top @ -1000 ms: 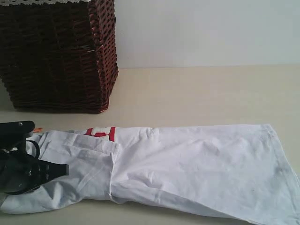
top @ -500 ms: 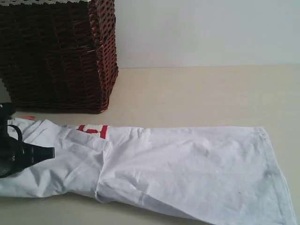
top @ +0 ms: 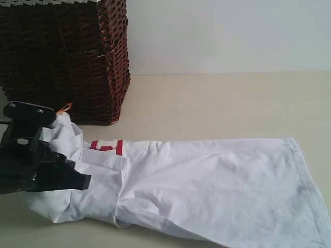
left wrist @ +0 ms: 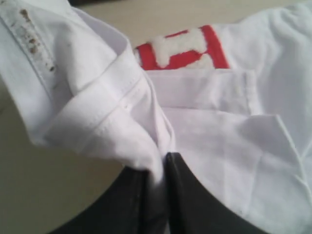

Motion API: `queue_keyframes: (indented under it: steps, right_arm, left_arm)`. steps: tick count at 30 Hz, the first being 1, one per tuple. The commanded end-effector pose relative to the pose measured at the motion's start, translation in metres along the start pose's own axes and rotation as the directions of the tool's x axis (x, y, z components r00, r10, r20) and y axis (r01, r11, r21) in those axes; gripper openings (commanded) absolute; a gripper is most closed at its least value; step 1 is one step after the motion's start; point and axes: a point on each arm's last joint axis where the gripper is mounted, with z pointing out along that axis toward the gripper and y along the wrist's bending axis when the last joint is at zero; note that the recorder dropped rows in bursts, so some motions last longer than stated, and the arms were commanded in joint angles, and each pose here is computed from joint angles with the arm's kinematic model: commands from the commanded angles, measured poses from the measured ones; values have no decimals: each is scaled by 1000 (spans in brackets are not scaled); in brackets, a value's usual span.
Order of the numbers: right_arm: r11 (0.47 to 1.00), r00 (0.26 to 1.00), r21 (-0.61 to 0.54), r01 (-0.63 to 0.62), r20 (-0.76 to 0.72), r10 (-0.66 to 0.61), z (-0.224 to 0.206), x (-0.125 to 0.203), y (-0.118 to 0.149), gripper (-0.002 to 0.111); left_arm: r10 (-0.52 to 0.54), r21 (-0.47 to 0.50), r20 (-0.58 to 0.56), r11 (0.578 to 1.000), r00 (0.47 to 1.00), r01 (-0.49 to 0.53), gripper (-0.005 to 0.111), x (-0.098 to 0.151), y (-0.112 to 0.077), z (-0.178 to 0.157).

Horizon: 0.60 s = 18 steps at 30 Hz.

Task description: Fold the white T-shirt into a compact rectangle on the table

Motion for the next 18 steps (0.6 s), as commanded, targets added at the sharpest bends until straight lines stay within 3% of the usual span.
queue_keyframes:
  steps: [1,8,18]
  right_arm:
    - [1000,1000,6,8,-2,-8,1,1,-1,0]
    - [1000,1000,6,8,-2,-8,1,1,-1,0]
    - [1000,1000,6,8,-2,-8,1,1,-1,0]
  left_arm:
    - [82,87,91,992,992,-90,0,-25,-26,-7]
    - [98,161,220,978,971,-135,0,-66,-60,-19]
    - [-18,143,118,990,993,1,0,-54,-62,9]
